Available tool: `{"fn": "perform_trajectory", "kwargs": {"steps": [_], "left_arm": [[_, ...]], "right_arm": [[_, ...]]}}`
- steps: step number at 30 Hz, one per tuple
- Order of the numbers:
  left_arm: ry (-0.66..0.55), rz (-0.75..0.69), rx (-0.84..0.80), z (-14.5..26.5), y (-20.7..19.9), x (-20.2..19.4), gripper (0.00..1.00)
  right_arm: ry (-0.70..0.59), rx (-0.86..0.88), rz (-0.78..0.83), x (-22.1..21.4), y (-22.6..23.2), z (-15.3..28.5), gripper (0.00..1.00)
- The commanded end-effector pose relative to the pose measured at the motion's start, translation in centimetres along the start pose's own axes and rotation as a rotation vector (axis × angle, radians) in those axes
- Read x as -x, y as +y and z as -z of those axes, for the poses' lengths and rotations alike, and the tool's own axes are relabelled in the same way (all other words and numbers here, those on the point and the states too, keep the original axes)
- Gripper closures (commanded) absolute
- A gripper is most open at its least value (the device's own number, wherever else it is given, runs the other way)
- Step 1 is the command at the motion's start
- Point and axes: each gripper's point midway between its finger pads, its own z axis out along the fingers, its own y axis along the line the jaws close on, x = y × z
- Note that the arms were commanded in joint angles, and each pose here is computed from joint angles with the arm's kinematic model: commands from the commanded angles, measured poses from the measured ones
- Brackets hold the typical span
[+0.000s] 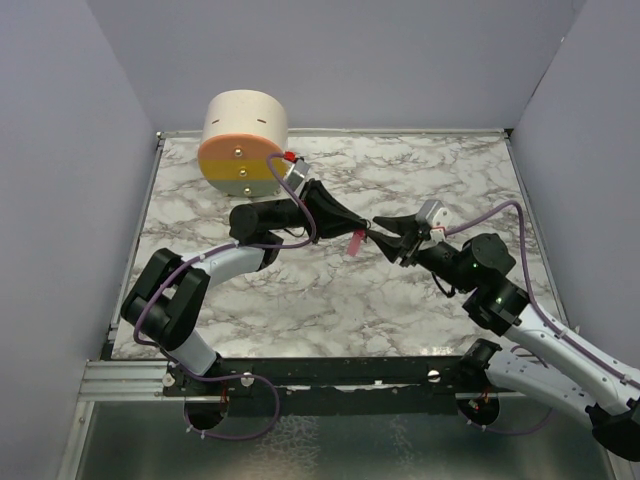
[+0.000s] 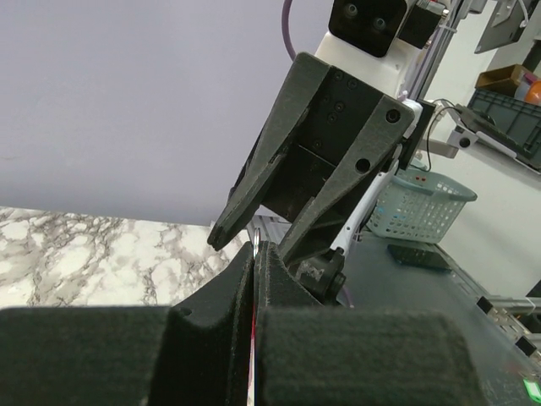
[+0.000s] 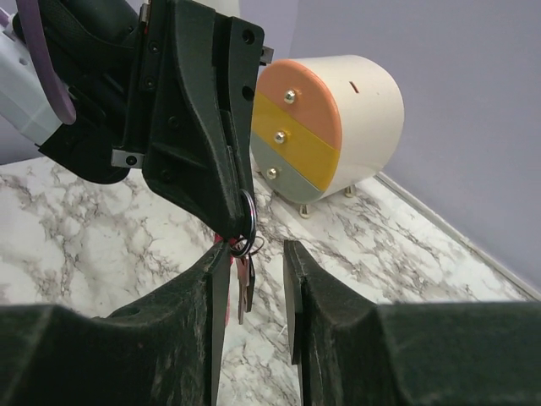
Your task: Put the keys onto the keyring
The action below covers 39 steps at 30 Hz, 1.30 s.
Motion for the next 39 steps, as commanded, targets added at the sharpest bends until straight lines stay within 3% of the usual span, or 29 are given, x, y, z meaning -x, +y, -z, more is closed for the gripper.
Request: {"fn": "perform_trajectory", "kwargs": {"steps": [1,19,26,32,33,36,39], "left_arm": [[-0.05,-0.233,-0.147,-0.4,-4.0,2.7,1.0],[0.001,-0.225,-0.19,-0.7,-4.6,1.6,1.0],[0.019,-0.216,-0.202,-0.8,-4.8,1.1,1.0],[0.015,-0.199,-0.197,-0.9,-4.5,1.1,1.0],[0.013,-0.196,-0.196,-0.9,-4.5,1.1,0.99],[0.005,-0.188,-0.19,-1.0,-4.3,1.2,0.81],[0.001,-0.19,-0.189,-1.0,-4.3,1.3,0.69]], "right_arm": [[-0.036,0.031,0.006,1.7,0.4,-0.3,0.69],[-0.051,0.029,0.032,2.0,0.3,-0.4,0.77],[-0.052,0.022,0.041,2.2,0.1,-0.4,0.93],[-0.051,-0.002,0.039,2.1,-0.3,-0.1,0.97],[-0.053,-0.008,0.039,2.2,-0.4,-0.1,0.98],[-0.042,-0.02,0.036,2.1,-0.6,0.1,0.99],[-0.031,-0.031,0.034,1.9,-0.8,0.1,0.99]]}}
